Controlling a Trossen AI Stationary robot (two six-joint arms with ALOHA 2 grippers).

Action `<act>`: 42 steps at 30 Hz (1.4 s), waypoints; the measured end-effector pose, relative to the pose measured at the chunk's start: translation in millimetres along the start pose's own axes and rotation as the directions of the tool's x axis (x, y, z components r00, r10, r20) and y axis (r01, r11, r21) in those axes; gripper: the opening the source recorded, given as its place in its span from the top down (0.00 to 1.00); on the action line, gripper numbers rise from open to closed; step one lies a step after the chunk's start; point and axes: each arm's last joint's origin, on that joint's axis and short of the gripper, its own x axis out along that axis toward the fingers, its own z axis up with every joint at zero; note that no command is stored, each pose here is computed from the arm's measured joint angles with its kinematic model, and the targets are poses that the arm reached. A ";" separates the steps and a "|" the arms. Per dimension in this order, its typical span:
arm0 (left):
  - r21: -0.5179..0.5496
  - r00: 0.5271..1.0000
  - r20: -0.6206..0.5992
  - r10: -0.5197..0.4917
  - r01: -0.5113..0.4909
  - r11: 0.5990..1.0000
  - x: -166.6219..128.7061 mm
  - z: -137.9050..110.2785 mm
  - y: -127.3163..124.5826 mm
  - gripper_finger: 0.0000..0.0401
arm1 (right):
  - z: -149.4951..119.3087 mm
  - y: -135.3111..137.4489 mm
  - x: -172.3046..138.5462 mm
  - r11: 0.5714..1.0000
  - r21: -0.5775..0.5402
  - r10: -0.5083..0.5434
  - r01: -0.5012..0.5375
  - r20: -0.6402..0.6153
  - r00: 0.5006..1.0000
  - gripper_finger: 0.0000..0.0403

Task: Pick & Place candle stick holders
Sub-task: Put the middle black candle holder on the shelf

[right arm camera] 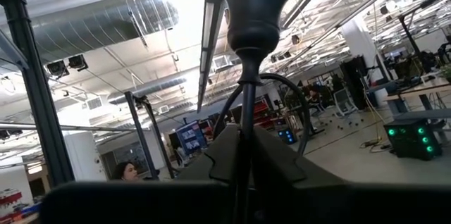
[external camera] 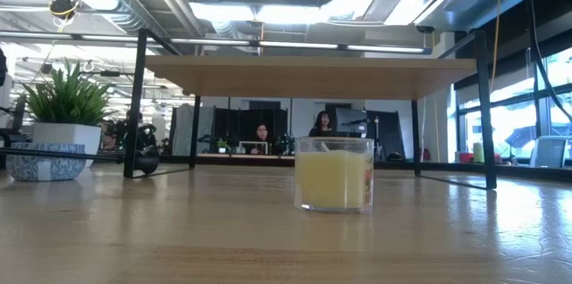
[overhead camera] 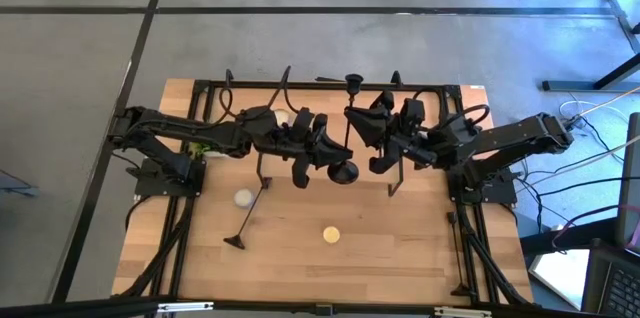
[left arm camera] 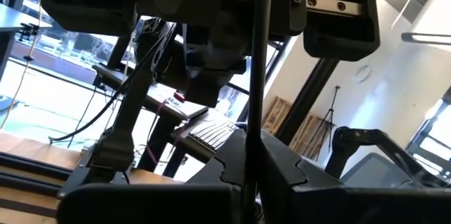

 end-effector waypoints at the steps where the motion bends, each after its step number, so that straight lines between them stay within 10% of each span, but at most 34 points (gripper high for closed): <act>1: 0.001 1.000 0.000 0.000 0.000 1.000 0.0 0.1 0.1 0.97 | 0.0 0.0 0.0 1.000 0.002 0.000 0.000 0.000 1.000 0.92; 42: -0.051 0.999 -0.034 0.005 -0.007 0.999 -2.5 0.9 3.3 0.94 | -2.3 -1.8 -0.3 0.992 0.126 0.015 -0.009 -0.049 0.999 0.97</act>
